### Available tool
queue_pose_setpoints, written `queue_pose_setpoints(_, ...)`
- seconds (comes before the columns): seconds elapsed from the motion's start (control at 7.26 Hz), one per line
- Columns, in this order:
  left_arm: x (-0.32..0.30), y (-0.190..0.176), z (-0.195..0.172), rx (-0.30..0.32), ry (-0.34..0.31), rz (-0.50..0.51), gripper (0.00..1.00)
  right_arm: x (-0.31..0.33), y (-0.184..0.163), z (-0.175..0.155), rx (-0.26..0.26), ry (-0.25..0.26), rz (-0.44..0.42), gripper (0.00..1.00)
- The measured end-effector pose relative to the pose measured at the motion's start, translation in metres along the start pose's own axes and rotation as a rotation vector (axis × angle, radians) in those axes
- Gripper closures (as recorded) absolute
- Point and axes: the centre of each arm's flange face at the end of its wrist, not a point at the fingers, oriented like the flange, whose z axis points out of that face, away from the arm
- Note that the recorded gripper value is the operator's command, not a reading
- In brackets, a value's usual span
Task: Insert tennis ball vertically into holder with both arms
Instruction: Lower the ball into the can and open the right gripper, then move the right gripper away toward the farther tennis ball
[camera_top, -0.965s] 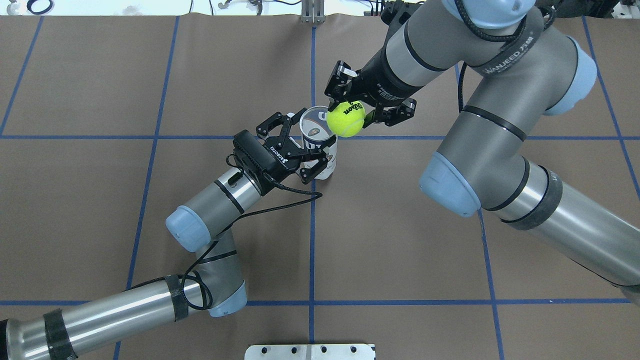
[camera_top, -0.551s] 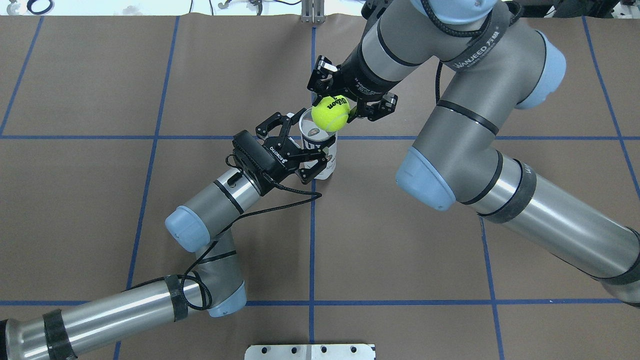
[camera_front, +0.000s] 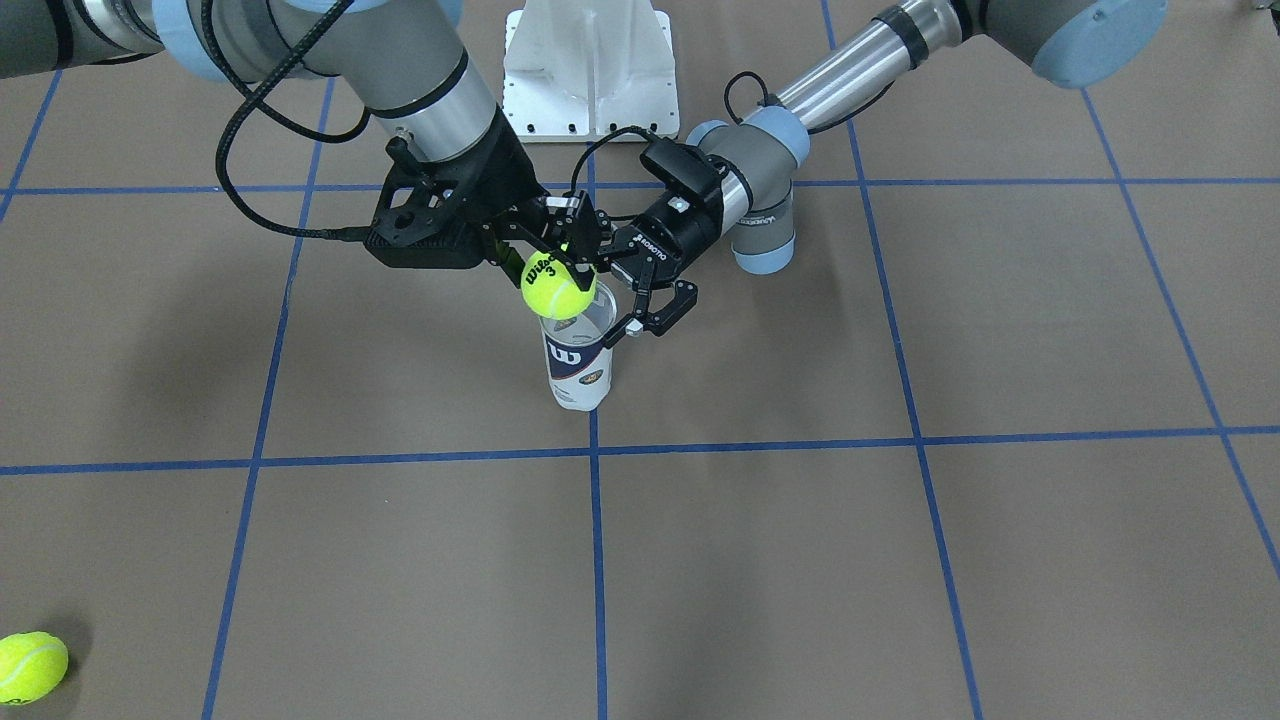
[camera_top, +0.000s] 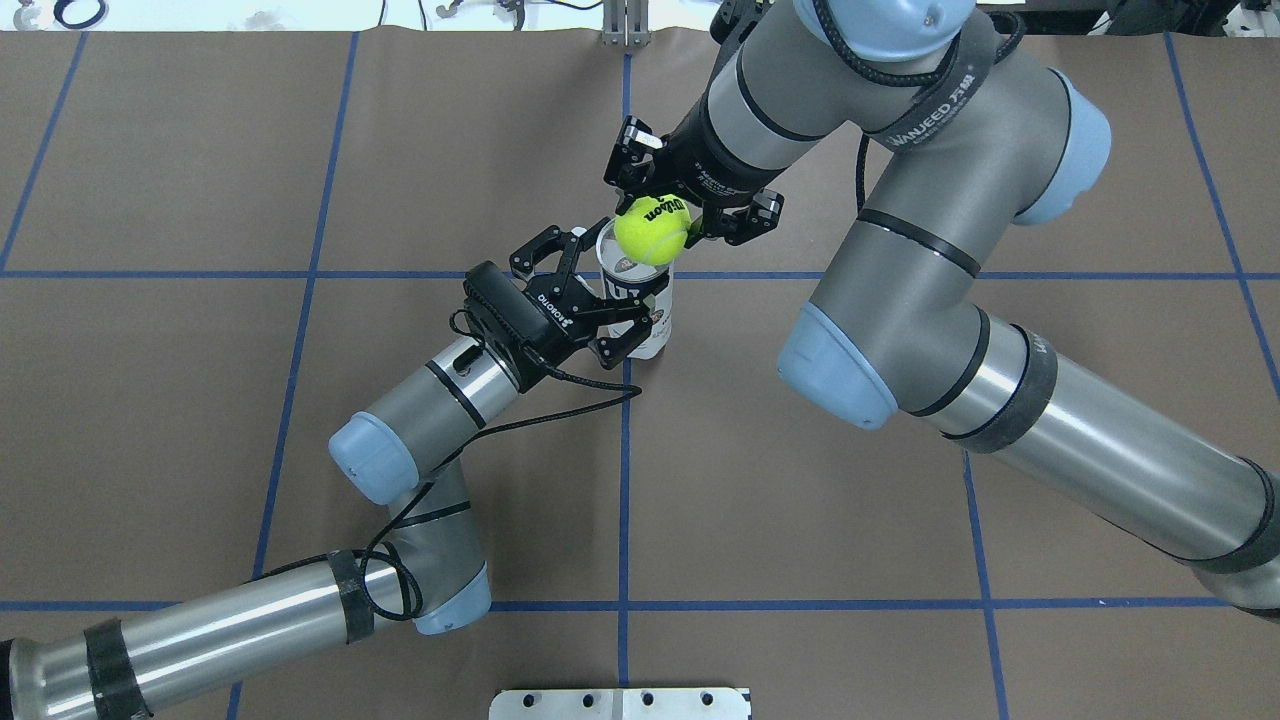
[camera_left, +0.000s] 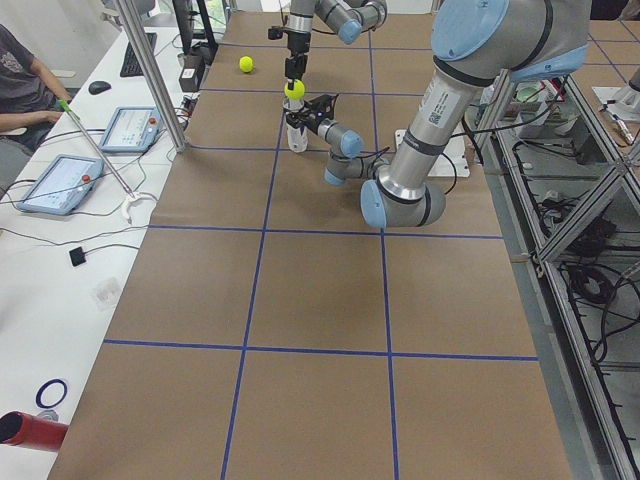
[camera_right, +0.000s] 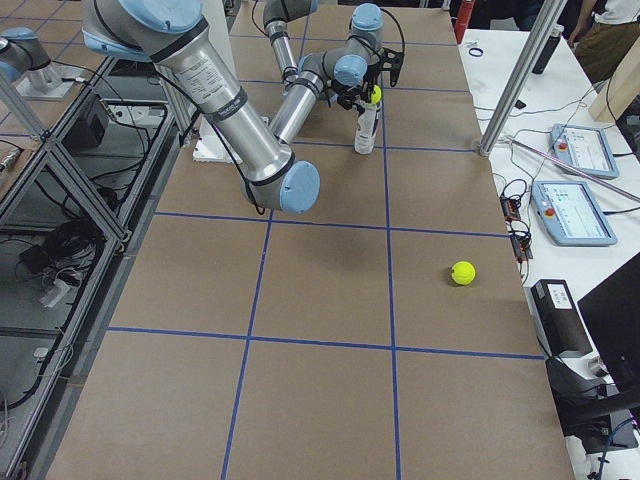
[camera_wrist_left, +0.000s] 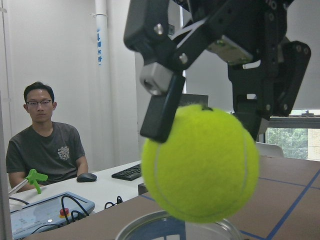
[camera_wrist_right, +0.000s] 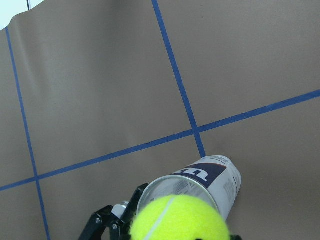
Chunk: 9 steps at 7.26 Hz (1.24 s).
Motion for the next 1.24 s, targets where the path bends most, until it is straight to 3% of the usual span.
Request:
queue_pose_setpoints(0.14,0.0,-0.0001,0.0,0.0,0.0,0.0,0.16,-0.0019,0.0006,-0.0003,0.001,-0.002,0.007,0.15)
queue_pose_setpoints(0.28,0.0003,-0.0004,0.0,0.001,0.001,-0.001,0.16,-0.0036,0.0017,0.0005,0.005,-0.002,0.017,0.13)
queue_pose_setpoints(1.24,0.001,-0.0002,-0.0005,0.001,0.002,-0.008,0.1,-0.0054,0.0076,0.0066,0.026,0.001,0.025,0.06)
